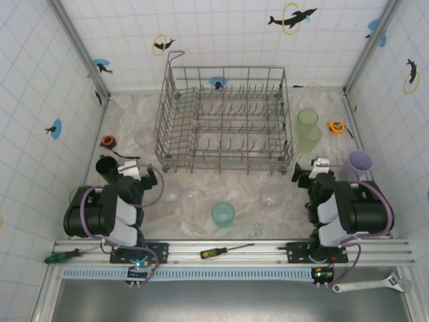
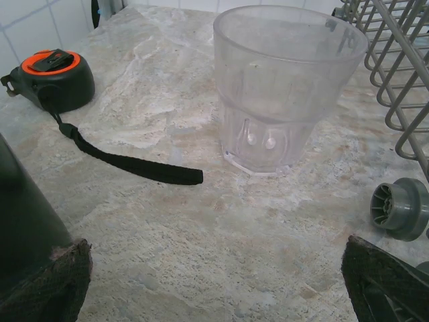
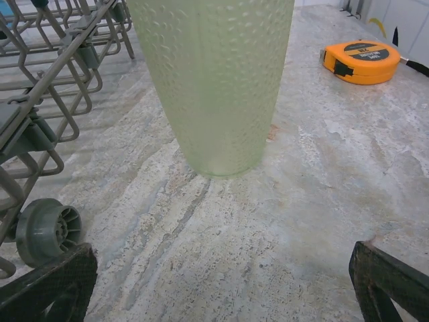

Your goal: Load the cups into the dish rack

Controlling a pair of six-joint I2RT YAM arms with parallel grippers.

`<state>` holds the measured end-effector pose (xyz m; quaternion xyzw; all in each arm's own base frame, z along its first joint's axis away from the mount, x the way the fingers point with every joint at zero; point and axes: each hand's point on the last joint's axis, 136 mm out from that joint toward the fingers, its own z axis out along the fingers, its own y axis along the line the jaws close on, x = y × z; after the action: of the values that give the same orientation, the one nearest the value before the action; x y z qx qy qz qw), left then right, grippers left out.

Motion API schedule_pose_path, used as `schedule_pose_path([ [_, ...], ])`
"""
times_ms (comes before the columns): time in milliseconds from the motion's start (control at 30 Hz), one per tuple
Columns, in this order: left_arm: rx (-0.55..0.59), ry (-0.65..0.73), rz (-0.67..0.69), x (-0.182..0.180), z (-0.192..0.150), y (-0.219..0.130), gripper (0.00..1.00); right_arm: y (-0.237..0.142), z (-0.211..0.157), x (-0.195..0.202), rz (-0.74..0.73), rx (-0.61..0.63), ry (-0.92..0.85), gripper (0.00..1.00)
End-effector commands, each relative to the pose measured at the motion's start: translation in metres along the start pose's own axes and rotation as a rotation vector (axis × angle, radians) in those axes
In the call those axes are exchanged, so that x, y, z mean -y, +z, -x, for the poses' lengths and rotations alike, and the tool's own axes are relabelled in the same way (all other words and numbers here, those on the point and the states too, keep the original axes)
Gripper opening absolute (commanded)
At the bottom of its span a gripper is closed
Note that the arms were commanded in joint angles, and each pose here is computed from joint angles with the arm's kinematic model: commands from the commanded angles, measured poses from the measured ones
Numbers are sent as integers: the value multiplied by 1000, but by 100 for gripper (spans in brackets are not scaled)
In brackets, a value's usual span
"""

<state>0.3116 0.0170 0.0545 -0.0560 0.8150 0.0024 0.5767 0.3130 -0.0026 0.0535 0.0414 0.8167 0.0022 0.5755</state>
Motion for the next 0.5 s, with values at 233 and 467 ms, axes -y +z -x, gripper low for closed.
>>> schedule_pose_path([
  [233, 19, 12, -9, 1, 4, 0, 98, -2, -2, -1, 6, -5, -6, 100],
  [467, 19, 9, -10, 1, 4, 0, 98, -2, -3, -1, 7, -6, -6, 100],
])
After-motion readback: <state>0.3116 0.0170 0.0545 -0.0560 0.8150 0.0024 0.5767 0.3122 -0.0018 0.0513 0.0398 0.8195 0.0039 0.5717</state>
